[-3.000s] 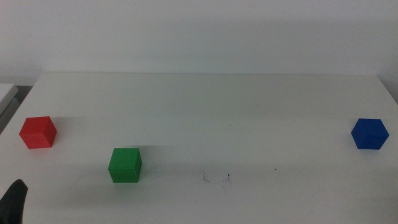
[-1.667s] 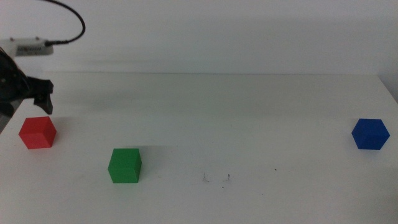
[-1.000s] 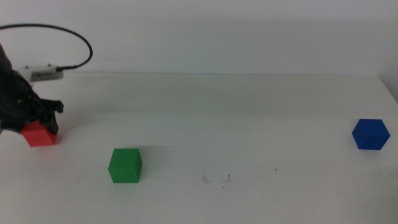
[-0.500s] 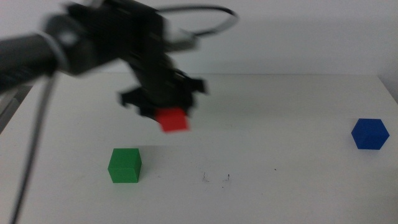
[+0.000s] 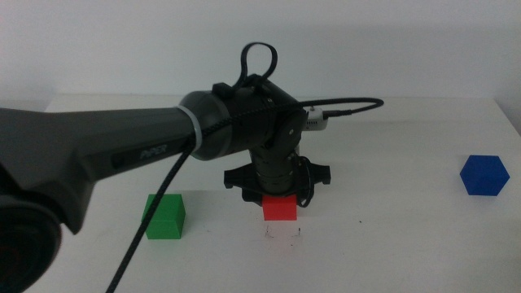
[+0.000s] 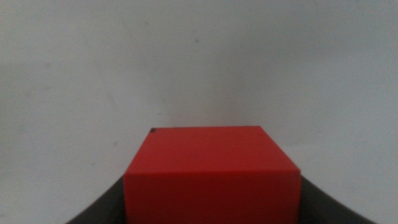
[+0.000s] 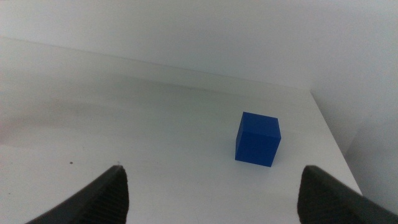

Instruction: Stack red cubes first, then green, then blue cubes in a specific spot.

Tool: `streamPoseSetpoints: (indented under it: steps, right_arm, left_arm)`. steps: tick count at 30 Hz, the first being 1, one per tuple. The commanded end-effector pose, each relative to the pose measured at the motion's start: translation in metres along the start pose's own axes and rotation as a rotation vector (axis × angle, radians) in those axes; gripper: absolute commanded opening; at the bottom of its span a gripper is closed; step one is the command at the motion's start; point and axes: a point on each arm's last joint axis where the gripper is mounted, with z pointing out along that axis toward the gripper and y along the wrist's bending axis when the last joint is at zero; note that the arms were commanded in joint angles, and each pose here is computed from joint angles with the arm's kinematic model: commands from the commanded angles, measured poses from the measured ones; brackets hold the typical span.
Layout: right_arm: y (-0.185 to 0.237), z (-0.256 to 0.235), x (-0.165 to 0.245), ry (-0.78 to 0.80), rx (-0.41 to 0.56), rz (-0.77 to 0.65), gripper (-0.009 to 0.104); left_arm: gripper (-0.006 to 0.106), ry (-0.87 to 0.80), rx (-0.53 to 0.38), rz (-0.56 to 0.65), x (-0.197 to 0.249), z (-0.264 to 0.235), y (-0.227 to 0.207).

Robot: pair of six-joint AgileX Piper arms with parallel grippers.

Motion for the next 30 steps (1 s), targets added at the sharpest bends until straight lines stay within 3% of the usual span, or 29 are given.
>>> streamPoseSetpoints:
  steps: [1, 11, 15, 17, 21, 22, 25, 30]
  right_arm:
    - [-0.001, 0.0, 0.001, 0.0, 0.011, -0.019, 0.093]
    - [-0.001, 0.0, 0.001, 0.0, 0.011, -0.019, 0.093]
    - [-0.001, 0.0, 0.001, 0.0, 0.011, -0.019, 0.093]
    - [-0.001, 0.0, 0.001, 0.0, 0.011, -0.019, 0.093]
    - [-0.001, 0.0, 0.001, 0.0, 0.011, -0.019, 0.093]
    - [-0.001, 0.0, 0.001, 0.0, 0.011, -0.019, 0.093]
    - [-0.001, 0.0, 0.001, 0.0, 0.011, -0.019, 0.093]
    - [-0.001, 0.0, 0.001, 0.0, 0.011, -0.019, 0.093]
  left_arm:
    - [-0.002, -0.007, 0.028, 0.018, 0.001, 0.003, -0.004]
    - [-0.001, 0.031, 0.008, 0.04, 0.004, 0.03, -0.005]
    - [0.004, 0.038, 0.0, 0.044, 0.005, 0.036, -0.004]
    - [0.022, 0.046, 0.003, 0.051, 0.006, 0.038, -0.005]
    - [0.047, 0.043, 0.007, 0.05, 0.006, 0.038, -0.005]
    - [0.068, 0.042, 0.009, 0.063, 0.005, 0.038, -0.005]
    - [0.093, 0.035, 0.004, 0.078, 0.004, 0.033, -0.003]
    - [0.094, 0.007, 0.066, 0.088, -0.005, -0.003, 0.002]
